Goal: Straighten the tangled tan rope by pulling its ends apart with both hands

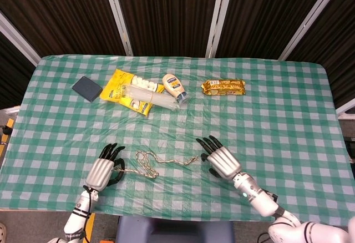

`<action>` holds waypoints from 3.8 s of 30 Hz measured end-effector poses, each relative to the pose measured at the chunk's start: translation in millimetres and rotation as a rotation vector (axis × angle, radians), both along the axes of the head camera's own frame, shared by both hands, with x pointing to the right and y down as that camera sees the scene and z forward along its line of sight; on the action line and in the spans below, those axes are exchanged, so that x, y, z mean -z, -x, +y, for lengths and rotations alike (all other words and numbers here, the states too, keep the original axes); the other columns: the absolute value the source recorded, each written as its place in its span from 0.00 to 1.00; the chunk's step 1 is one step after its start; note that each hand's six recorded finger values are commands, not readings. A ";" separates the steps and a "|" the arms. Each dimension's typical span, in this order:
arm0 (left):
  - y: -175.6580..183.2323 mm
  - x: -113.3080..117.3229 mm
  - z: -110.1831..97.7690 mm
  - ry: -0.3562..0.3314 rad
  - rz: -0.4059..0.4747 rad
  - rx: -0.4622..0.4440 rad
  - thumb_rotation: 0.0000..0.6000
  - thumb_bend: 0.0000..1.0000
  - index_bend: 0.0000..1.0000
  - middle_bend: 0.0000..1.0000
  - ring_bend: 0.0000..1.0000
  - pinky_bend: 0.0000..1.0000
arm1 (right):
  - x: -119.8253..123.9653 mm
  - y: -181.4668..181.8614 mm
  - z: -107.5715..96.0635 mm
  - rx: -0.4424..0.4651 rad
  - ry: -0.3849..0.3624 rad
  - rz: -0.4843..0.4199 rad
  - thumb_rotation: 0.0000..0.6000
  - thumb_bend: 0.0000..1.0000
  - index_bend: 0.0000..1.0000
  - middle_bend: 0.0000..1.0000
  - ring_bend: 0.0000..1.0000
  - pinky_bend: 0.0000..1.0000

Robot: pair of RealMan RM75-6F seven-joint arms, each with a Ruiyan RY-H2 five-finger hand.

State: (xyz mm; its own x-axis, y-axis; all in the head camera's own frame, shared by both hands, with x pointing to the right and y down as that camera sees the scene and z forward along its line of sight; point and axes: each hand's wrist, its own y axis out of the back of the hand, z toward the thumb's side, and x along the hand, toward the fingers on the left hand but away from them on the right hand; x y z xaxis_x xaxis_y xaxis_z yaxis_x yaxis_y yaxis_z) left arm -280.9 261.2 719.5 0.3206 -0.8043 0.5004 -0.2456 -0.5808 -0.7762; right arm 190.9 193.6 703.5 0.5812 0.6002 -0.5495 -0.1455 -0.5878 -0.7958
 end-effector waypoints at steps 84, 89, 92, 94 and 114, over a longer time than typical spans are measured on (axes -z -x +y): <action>153.3 -23.5 -73.2 -0.019 -0.260 0.336 1.00 0.48 0.67 0.15 0.03 0.08 | 23.2 -180.1 -61.3 -0.399 -0.088 0.241 1.00 0.51 0.78 0.09 0.00 0.00; 156.8 -30.3 -75.1 -0.002 -0.272 0.348 1.00 0.48 0.67 0.15 0.03 0.08 | 23.0 -204.5 -57.7 -0.444 -0.079 0.260 1.00 0.51 0.78 0.09 0.00 0.00; 157.4 -34.5 -75.7 0.011 -0.272 0.354 1.00 0.48 0.67 0.15 0.03 0.08 | 22.2 -215.0 -56.0 -0.459 -0.077 0.272 1.00 0.51 0.78 0.09 0.00 0.00; 157.4 -36.0 -76.1 0.013 -0.275 0.353 1.00 0.48 0.67 0.15 0.03 0.08 | 21.2 -221.5 -55.2 -0.463 -0.078 0.286 1.00 0.51 0.78 0.09 0.00 0.00; 154.0 -48.4 -71.4 0.046 -0.287 0.330 1.00 0.48 0.61 0.15 0.03 0.08 | -9.3 -231.1 -42.3 -0.469 -0.015 0.334 1.00 0.51 0.71 0.09 0.00 0.00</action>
State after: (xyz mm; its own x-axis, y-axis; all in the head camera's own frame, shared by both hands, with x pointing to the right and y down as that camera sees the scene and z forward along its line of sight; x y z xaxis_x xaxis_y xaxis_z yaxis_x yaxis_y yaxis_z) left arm -434.9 189.9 767.8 -0.1068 -0.8153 0.5691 -0.2021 -0.5427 -0.8153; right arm 421.9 151.4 712.9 0.0470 0.7608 -0.6473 -0.1171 -0.6393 -0.7600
